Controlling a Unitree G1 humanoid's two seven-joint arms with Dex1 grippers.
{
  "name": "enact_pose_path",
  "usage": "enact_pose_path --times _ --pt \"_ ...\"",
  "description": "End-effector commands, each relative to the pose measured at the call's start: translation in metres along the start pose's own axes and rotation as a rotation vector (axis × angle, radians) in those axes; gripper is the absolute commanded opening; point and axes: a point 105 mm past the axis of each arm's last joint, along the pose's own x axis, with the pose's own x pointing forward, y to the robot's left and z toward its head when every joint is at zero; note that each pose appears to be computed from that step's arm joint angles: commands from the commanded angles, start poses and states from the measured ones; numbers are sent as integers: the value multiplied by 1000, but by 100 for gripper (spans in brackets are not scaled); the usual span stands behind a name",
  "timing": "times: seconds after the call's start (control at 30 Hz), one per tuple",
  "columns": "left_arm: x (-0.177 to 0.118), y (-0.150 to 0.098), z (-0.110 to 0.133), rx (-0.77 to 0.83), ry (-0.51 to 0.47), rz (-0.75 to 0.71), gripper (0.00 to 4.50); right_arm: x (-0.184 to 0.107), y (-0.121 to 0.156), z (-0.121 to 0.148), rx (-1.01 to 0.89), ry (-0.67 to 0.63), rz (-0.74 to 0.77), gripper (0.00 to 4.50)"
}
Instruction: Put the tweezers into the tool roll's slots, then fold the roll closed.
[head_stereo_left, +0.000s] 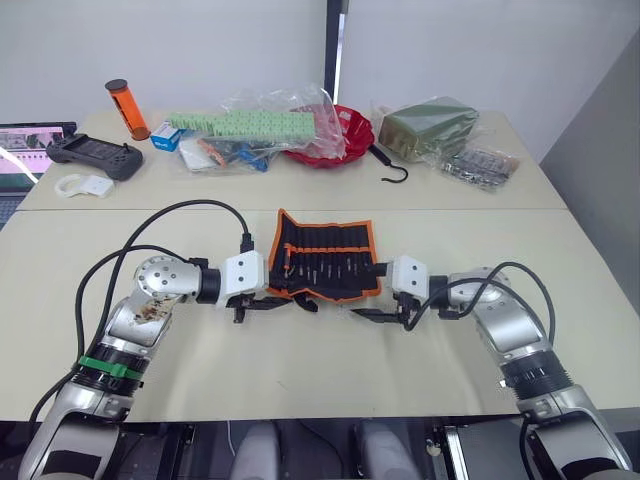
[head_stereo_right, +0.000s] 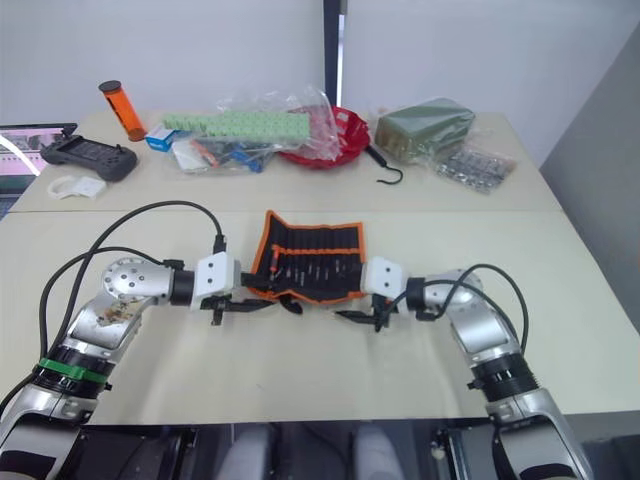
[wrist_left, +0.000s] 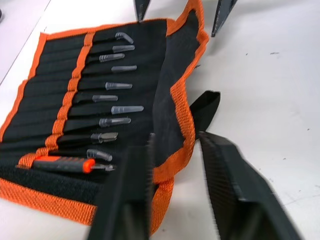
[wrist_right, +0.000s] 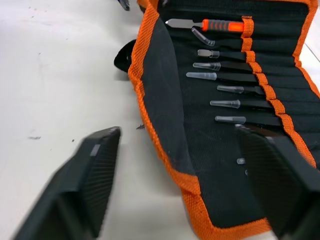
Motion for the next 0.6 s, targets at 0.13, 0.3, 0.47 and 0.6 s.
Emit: enact_pose_path --times 0.13,0.3,0.47,0.6 --pt "-7 8 -1 11 -30 28 0 -2 -1 3 -7 -21 -15 103" --pt "-5 4 2 16 -49 13 0 -2 5 5 13 -36 22 5" --pt "-20 -17 8 -77 -79 -103 0 -5 17 9 66 -55 86 5" --pt "-27 -28 7 -129 -63 -140 0 -6 27 12 116 -56 138 5"
